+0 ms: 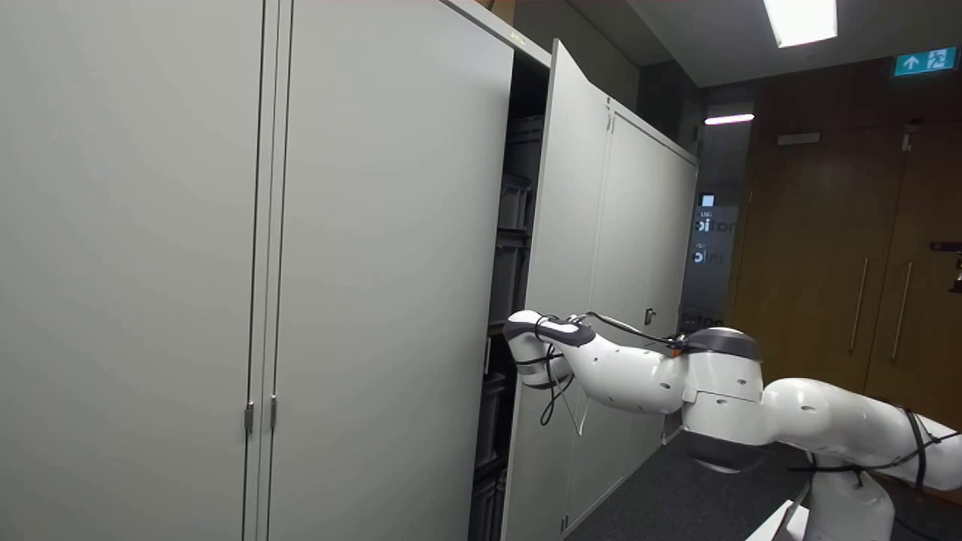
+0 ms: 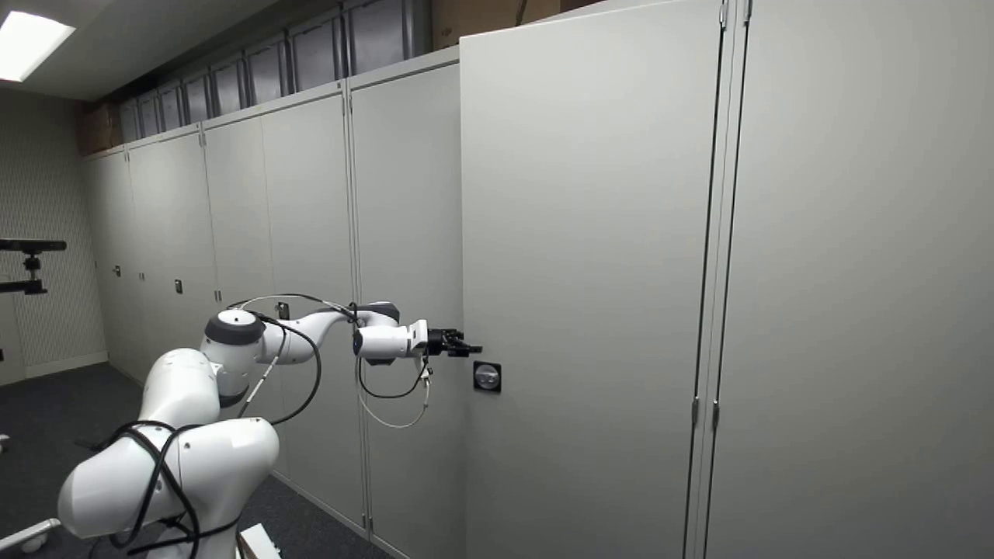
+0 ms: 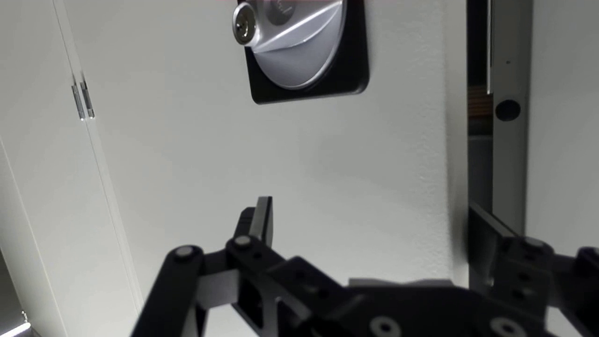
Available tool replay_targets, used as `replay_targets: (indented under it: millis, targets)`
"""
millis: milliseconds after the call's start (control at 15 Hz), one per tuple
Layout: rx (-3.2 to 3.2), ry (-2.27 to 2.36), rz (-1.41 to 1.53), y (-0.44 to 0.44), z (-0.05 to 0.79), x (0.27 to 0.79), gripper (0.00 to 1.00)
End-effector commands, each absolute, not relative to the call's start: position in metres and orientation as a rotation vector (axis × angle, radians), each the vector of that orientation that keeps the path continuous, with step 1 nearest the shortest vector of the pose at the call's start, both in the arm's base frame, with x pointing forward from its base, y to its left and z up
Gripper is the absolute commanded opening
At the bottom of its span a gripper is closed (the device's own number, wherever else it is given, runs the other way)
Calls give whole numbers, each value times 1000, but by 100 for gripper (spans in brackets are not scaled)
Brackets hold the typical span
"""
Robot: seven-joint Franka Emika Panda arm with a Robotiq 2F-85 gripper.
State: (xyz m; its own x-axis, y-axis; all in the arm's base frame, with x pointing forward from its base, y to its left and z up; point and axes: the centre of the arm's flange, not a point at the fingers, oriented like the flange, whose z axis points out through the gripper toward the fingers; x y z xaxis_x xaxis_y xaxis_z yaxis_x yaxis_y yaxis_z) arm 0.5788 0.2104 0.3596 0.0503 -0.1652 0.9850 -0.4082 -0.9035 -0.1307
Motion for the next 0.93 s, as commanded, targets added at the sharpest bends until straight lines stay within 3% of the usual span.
replay_targets:
  millis: [0, 867]
  targets:
    - [2058, -620, 1933, 276, 386, 602, 100]
    - [2078, -615, 1941, 289, 393, 574, 100]
